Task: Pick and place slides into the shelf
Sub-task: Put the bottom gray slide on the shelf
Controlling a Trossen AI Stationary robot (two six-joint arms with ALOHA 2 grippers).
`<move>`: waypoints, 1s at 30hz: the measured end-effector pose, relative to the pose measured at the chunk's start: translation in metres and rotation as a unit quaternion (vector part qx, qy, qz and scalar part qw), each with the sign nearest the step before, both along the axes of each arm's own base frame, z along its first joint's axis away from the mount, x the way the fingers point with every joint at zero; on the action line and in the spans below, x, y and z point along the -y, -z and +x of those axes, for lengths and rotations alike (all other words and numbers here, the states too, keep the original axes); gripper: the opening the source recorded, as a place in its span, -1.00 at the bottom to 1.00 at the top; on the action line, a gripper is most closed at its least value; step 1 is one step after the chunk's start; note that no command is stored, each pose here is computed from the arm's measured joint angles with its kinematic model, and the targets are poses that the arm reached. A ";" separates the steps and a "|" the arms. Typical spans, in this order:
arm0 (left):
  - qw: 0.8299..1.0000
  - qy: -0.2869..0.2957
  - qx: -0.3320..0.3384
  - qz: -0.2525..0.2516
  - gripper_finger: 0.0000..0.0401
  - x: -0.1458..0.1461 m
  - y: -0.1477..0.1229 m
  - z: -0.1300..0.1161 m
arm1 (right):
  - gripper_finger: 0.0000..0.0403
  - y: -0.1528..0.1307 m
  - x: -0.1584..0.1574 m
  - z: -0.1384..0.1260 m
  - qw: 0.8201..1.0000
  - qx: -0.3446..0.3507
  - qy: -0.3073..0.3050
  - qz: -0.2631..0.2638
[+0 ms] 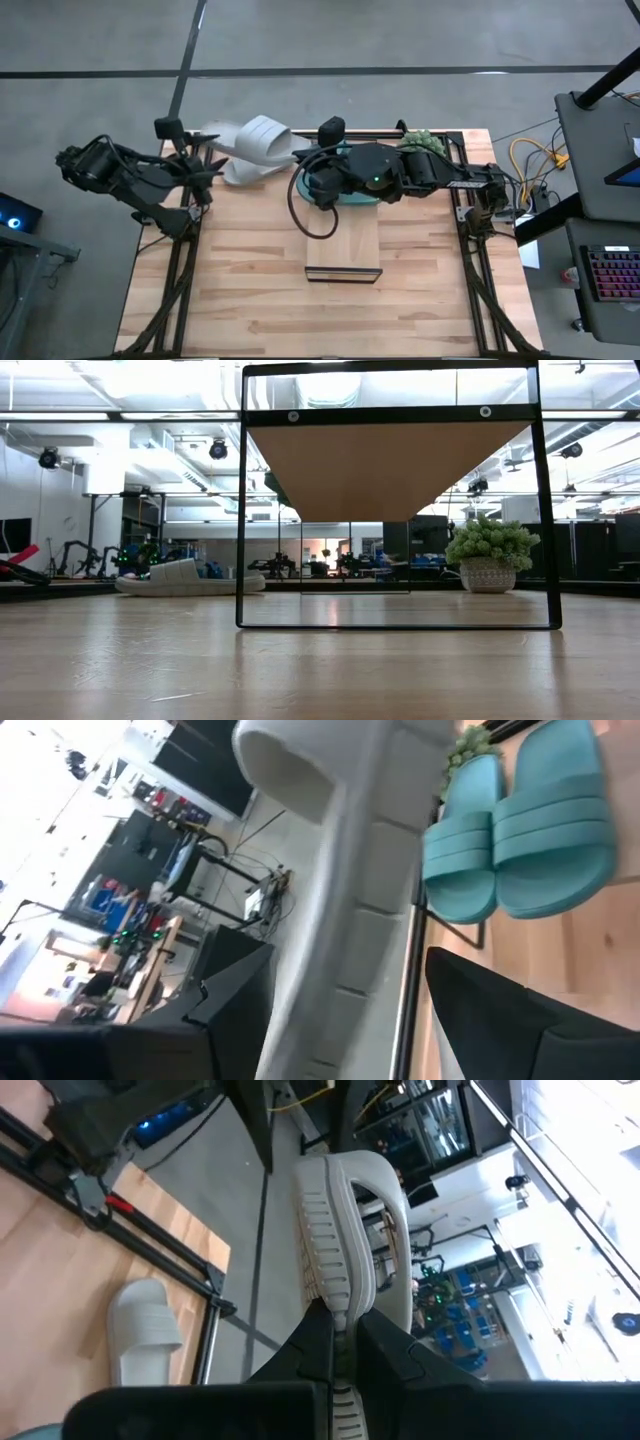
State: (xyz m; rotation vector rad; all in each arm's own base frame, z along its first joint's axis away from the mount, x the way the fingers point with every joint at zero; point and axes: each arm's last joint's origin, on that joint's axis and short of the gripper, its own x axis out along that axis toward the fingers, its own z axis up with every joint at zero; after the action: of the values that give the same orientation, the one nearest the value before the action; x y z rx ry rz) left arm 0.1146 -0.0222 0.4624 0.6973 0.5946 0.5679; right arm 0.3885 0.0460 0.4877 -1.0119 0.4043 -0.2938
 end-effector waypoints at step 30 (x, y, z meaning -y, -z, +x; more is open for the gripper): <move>1.000 -0.016 -0.017 0.022 -0.81 0.005 0.004 0.015 | -0.94 -0.008 -0.008 -0.009 0.999 0.017 -0.038 0.030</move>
State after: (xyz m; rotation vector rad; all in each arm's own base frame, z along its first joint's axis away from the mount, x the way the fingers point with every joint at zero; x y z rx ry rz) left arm 0.1292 -0.0274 0.4582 0.7404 0.6272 0.6006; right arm 0.3793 0.0537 0.4956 -0.9599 0.3409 -0.2294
